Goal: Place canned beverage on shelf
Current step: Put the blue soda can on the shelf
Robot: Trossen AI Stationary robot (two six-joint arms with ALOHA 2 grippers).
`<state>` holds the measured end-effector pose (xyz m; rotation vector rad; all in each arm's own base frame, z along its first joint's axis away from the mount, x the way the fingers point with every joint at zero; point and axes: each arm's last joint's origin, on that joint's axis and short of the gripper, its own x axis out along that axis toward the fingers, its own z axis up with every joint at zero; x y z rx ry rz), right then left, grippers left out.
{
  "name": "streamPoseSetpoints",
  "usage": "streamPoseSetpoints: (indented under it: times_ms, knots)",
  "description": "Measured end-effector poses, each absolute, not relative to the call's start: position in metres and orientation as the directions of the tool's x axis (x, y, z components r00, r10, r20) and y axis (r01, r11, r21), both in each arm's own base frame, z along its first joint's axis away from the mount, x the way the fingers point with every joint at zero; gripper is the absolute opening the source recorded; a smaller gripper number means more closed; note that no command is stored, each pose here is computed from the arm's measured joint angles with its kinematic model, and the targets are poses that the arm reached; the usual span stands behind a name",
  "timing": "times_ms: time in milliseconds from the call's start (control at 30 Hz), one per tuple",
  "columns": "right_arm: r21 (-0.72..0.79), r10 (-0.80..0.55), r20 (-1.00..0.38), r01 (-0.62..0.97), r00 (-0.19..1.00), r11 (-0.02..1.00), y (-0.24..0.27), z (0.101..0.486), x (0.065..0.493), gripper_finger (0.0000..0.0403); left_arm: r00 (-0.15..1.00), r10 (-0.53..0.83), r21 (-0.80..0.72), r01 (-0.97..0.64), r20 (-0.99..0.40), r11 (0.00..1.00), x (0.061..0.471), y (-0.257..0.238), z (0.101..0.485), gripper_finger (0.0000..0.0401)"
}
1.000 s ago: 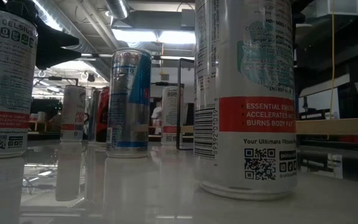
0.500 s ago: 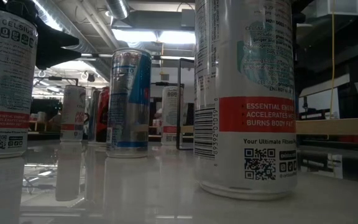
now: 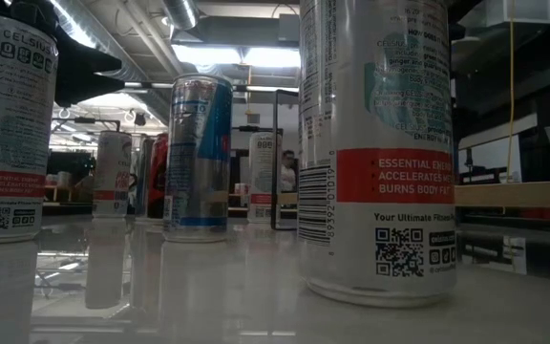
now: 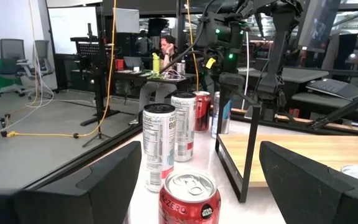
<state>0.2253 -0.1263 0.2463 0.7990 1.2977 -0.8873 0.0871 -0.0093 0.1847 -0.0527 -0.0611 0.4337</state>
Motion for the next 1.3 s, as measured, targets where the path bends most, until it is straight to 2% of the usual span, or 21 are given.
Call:
streamPoseSetpoints:
  times_ms: [233,367,567,1033,1200,1300]
  knots:
    - [-0.011,-0.084,-0.996,0.892,0.031,0.453,-0.1252,0.2463,0.2232,0.0257,0.906,0.422,-0.061,-0.419,0.045,0.906,0.0871,-0.0093,0.1844,0.0322]
    - [-0.014,-0.085,-0.996,0.896,0.026,0.444,-0.1251,0.2465,0.2229,0.0229,0.906,0.421,-0.053,-0.419,0.037,0.906,0.0871,-0.0093,0.1833,0.0322]
    - [-0.011,-0.081,-0.997,0.948,0.016,0.319,-0.1245,0.2460,0.2220,0.0234,0.907,0.421,-0.048,-0.419,0.032,0.907,0.0872,-0.0094,0.1827,0.0322]
    - [0.026,-0.078,-0.997,0.993,0.017,-0.112,-0.1244,0.2454,0.2222,0.0233,0.907,0.421,-0.048,-0.419,0.032,0.907,0.0872,-0.0094,0.1827,0.0322]
    - [0.028,-0.092,-0.996,0.981,0.010,-0.190,-0.1249,0.2453,0.2222,0.0233,0.907,0.420,-0.048,-0.419,0.032,0.907,0.0872,-0.0094,0.1828,0.0322]
    - [0.030,-0.097,-0.995,0.981,0.011,-0.192,-0.1251,0.2454,0.2224,0.0233,0.907,0.420,-0.047,-0.419,0.032,0.907,0.0872,-0.0094,0.1826,0.0322]
